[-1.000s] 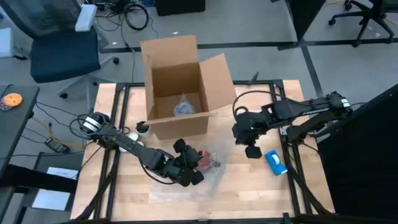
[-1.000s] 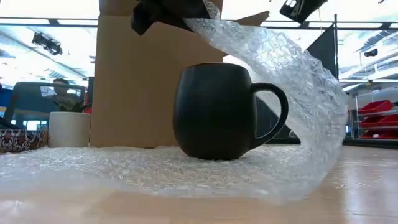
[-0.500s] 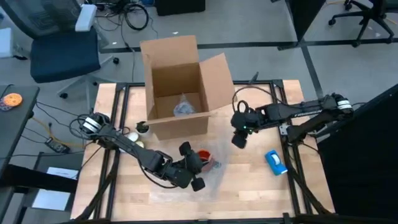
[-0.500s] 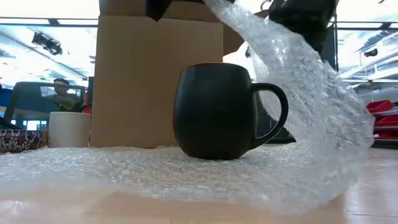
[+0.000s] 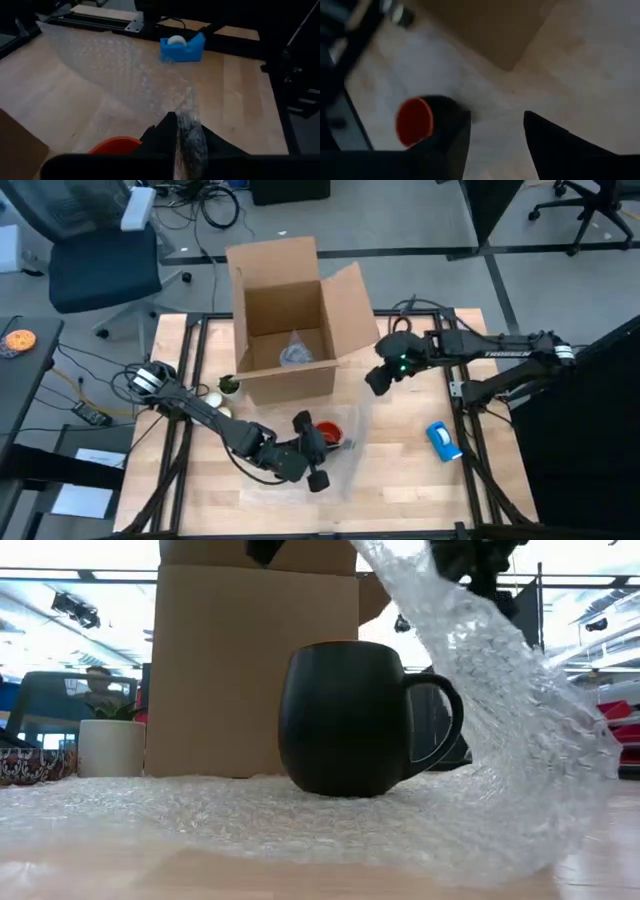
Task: Wrap mug
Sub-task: Wrap the black mug with bubble wrap
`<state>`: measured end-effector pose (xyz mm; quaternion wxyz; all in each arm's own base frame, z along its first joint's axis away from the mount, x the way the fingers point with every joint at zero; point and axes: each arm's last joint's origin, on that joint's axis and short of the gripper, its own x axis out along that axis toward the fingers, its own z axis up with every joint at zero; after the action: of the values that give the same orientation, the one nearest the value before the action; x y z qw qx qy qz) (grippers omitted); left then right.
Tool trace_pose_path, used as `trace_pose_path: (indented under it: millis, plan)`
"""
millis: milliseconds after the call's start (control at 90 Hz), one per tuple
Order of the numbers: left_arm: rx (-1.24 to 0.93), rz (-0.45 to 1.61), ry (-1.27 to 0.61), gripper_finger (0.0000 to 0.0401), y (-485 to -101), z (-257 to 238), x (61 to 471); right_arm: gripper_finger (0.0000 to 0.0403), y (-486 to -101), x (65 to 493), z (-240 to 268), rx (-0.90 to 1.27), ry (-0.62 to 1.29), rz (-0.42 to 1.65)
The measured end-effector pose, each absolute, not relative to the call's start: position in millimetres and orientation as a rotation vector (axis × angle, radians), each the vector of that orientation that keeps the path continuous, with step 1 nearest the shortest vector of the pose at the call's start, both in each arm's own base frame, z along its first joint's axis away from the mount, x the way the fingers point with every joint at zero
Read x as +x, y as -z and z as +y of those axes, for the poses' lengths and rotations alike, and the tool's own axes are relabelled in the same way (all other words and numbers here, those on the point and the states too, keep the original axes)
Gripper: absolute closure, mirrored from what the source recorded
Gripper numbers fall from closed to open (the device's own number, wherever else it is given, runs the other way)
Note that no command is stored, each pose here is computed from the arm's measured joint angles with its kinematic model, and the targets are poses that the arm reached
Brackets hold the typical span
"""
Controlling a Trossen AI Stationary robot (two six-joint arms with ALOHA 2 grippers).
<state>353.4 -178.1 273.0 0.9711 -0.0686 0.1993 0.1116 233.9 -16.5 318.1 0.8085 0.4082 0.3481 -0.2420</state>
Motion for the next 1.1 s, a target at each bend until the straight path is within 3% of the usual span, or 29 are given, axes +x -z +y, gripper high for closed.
trace_pose_path:
  millis: [211,733,856,1011,1100]
  plan:
    - [-0.136,0.391,-0.209,0.0401,-274.6,-179.1,354.2,0.0251,-304.8,230.1,-16.2,0.998,0.658,0.851]
    - [-0.127,0.364,-0.168,0.0401,-278.0,-185.0,353.5,0.0260,-308.8,241.1,-14.9,1.126,0.590,0.772]
    - [-0.114,0.364,-0.160,0.0401,-278.1,-187.3,352.4,0.0291,-312.1,244.1,-15.3,1.101,0.555,0.733]
    - [-0.115,0.361,-0.156,0.0401,-278.4,-188.3,352.0,0.0384,-313.3,247.9,-14.6,1.044,0.509,0.719]
    - [-0.115,0.361,-0.156,0.0401,-278.4,-188.3,352.0,0.0395,-313.7,249.5,-11.8,1.012,0.487,0.715]
